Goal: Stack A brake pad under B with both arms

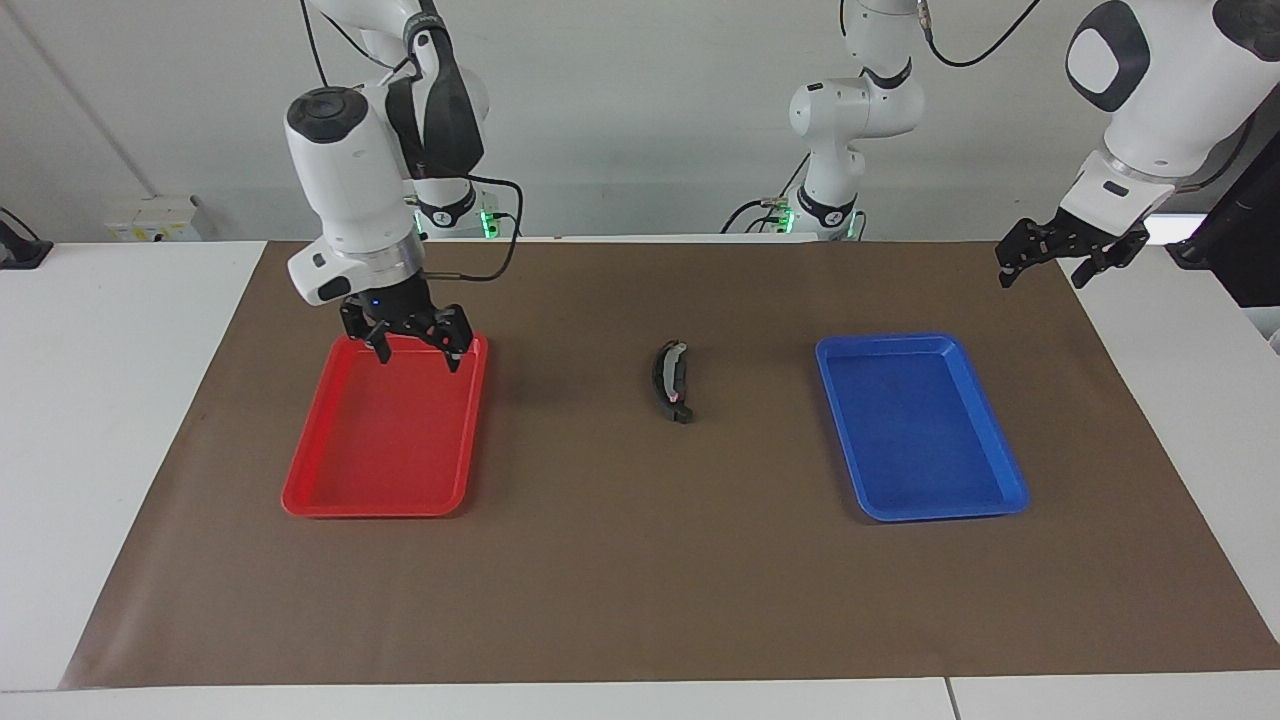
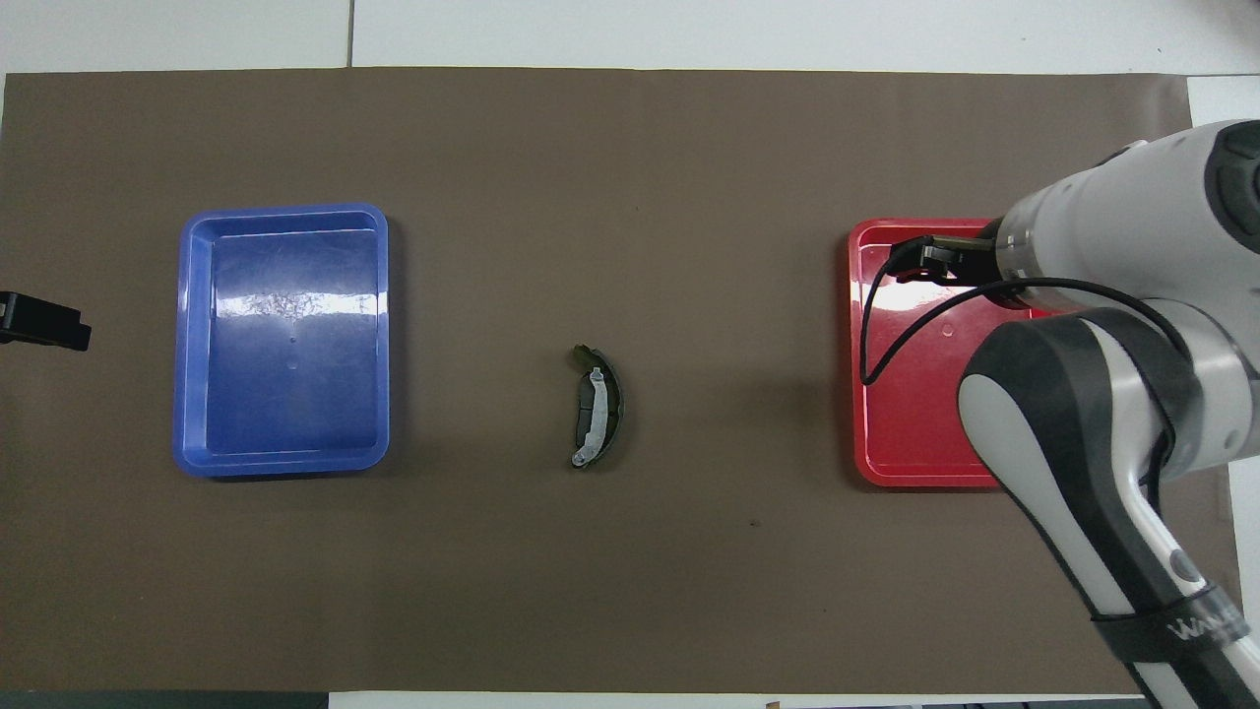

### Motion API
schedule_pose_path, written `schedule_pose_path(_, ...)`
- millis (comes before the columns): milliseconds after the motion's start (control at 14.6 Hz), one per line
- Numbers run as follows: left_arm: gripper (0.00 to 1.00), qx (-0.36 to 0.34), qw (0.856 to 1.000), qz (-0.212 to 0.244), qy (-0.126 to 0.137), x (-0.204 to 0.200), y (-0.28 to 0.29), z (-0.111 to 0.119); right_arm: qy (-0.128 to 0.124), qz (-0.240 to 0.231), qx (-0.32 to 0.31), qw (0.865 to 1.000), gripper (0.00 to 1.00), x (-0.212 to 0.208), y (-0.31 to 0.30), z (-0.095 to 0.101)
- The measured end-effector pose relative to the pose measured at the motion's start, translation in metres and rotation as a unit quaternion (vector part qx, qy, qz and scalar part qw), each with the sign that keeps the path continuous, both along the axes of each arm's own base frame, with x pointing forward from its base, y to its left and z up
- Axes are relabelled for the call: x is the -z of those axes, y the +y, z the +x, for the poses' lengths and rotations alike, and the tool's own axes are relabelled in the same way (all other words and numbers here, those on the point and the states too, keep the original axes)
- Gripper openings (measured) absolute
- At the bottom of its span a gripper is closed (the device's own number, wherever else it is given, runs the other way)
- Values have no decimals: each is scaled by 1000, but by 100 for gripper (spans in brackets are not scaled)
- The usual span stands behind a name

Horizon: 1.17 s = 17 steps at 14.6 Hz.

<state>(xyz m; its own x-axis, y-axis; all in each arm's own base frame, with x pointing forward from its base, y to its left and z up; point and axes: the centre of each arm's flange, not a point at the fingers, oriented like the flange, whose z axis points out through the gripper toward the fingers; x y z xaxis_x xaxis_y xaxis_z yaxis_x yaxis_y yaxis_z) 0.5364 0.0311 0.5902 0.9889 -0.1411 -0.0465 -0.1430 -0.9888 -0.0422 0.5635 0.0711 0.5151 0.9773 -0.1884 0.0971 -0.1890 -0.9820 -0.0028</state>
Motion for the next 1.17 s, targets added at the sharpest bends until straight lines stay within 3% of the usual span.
schedule_pose_path(343,100,0,1000,0,0,0,0,0,13,-2,0,1000,100,-44,-56,-24)
schedule_pose_path(549,100,0,1000,0,0,0,0,0,36,-4,-2,999,100,-86,-68,-34)
schedule_pose_path(824,100,0,1000,0,0,0,0,0,54,-1,8,999,100,-126,-79,-29)
schedule_pose_path(1167,100,0,1000,0,0,0,0,0,74,0,20,997,100,-114,-94,-23)
